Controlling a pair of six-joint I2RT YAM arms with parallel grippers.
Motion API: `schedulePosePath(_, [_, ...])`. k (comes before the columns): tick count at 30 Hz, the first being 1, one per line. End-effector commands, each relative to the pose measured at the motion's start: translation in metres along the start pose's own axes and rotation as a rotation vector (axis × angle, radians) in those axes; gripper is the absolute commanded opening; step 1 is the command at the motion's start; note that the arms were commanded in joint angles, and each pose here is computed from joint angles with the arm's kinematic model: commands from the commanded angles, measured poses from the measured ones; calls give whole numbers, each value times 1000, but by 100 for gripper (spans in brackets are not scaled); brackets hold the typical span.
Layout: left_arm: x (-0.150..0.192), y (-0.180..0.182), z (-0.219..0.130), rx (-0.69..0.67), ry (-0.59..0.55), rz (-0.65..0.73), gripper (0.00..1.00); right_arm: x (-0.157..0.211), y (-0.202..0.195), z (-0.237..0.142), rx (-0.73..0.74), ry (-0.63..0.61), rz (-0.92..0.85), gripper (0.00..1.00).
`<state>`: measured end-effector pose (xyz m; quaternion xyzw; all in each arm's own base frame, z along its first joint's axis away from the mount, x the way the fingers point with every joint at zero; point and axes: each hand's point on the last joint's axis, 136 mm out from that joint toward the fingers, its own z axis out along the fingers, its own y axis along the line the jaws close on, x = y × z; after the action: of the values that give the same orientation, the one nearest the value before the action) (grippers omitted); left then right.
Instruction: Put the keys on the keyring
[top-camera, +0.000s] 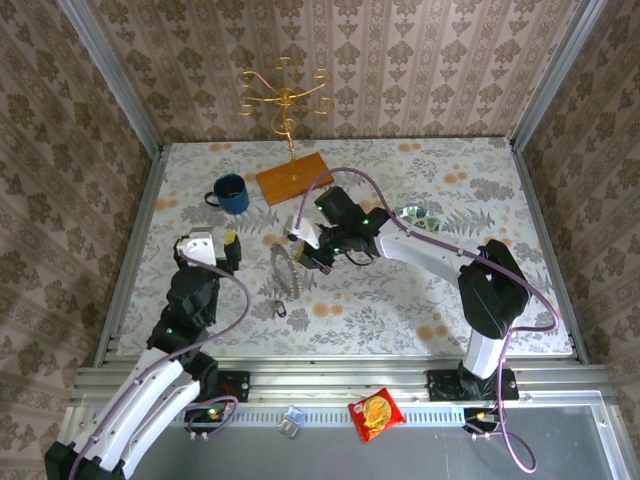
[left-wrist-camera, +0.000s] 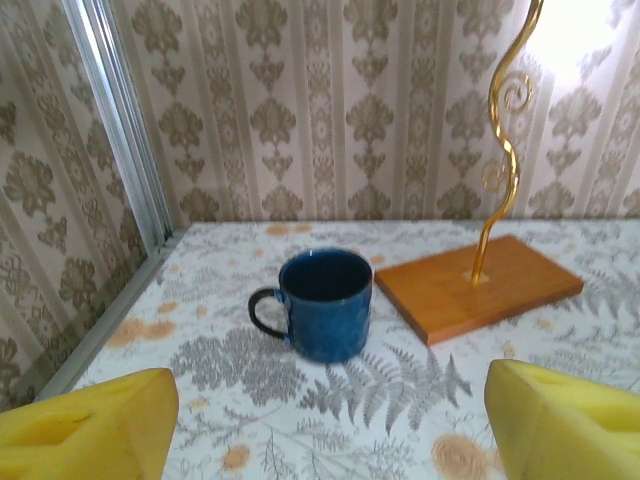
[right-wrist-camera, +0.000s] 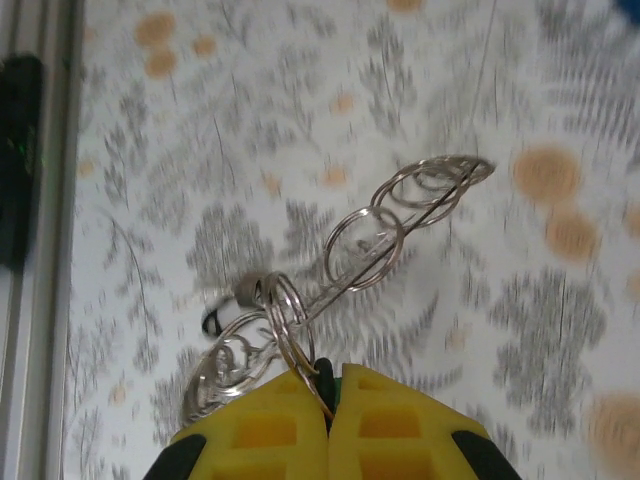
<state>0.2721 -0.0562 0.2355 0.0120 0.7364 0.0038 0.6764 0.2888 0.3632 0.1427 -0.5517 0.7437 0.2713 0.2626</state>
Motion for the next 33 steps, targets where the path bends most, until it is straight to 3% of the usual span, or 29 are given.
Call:
schedulePosePath(1, [5, -1, 8, -8, 43, -34, 81, 71, 9, -10, -55, 241, 62, 0])
schedulePosePath(8, [20, -3, 23, -27, 115, -26, 98, 158, -4, -36, 75, 601, 50, 0])
schedulePosePath(12, [28, -2, 27, -50, 156, -5, 100, 182, -4, -44, 112, 694, 51, 3])
schedulePosePath(18, [49, 22, 35, -164, 241, 30, 100, 205, -4, -52, 135, 783, 44, 20])
schedulePosePath(21, [56, 30, 38, -206, 266, 45, 100, 197, -10, -59, 170, 716, 64, 32])
schedulePosePath(24, [60, 36, 43, -225, 284, 80, 100, 177, -24, -77, 243, 570, 118, 42])
schedulePosePath(29, [70, 49, 53, -250, 328, 116, 100, 128, -91, -140, 583, 108, 320, 49])
schedulePosePath(33, [79, 65, 60, -281, 327, 138, 100, 137, -129, -188, 838, -158, 426, 51])
